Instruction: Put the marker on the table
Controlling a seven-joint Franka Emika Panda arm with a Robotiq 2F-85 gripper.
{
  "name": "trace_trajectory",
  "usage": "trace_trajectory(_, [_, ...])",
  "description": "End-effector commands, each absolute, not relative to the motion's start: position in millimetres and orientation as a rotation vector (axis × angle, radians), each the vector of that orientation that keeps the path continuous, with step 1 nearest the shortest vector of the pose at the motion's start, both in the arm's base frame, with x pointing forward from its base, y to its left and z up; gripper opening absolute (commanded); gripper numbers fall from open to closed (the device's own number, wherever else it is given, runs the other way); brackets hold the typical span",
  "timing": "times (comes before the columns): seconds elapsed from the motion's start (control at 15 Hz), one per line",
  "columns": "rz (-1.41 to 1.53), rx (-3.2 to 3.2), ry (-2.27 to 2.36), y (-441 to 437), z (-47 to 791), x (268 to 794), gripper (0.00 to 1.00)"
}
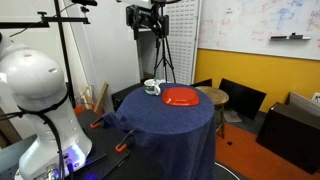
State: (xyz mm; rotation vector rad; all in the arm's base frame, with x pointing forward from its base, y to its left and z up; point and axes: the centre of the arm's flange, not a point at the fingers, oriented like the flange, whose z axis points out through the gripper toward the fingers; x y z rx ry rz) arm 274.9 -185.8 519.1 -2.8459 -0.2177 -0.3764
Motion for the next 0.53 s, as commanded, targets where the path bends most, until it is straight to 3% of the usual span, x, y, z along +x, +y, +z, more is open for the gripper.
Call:
trace_trajectory(0.0, [-0.376, -2.846, -0.218, -185.8, 519.1, 274.9, 1.00])
trace_trajectory(0.47, [-0.411, -2.862, -0.210, -183.8, 520.9, 278.7, 1.00])
